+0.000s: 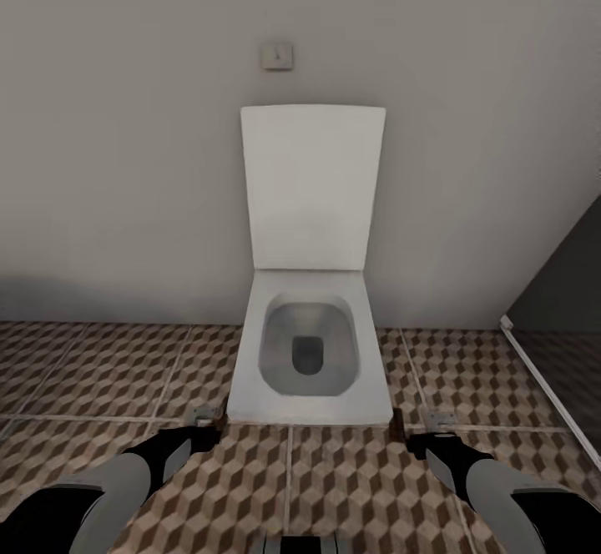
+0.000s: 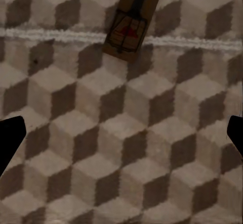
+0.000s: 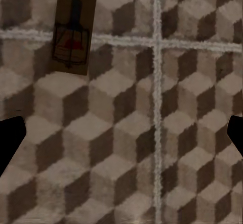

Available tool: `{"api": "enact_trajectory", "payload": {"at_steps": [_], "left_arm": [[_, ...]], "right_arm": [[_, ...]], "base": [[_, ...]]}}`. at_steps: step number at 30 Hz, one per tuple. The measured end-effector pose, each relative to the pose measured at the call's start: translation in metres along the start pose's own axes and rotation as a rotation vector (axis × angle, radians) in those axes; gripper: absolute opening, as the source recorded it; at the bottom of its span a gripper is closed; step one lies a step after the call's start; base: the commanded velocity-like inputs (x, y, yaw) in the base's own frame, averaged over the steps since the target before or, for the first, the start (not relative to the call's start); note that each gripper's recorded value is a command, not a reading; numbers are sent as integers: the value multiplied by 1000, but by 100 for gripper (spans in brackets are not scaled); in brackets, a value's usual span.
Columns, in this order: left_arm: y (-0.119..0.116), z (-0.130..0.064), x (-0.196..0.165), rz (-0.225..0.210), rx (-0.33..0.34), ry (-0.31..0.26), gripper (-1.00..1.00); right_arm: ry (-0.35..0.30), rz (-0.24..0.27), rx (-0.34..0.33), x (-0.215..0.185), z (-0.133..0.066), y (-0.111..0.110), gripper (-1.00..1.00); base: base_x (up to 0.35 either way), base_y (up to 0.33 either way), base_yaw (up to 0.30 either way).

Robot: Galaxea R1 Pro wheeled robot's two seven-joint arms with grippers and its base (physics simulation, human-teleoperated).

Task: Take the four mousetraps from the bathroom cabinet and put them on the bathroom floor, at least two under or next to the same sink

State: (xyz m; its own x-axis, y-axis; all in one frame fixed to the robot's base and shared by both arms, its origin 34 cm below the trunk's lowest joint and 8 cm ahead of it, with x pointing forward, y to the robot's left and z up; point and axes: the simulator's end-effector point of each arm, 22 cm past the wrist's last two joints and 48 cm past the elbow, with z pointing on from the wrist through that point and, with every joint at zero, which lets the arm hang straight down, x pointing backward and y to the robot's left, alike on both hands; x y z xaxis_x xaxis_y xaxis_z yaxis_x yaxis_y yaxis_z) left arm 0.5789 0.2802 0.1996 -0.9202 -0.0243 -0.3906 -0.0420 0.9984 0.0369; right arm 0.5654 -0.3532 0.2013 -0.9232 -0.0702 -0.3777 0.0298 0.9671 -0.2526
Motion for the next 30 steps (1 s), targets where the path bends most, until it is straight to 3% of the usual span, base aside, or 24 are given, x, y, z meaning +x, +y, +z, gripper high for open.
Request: {"api": "enact_trajectory", "payload": {"at_steps": [30], "left_arm": [[1, 0, 1, 0, -2, 1, 100]], "right_arm": [[0, 0, 0, 0, 0, 0, 100]], "base": [[-346, 0, 0]]}}
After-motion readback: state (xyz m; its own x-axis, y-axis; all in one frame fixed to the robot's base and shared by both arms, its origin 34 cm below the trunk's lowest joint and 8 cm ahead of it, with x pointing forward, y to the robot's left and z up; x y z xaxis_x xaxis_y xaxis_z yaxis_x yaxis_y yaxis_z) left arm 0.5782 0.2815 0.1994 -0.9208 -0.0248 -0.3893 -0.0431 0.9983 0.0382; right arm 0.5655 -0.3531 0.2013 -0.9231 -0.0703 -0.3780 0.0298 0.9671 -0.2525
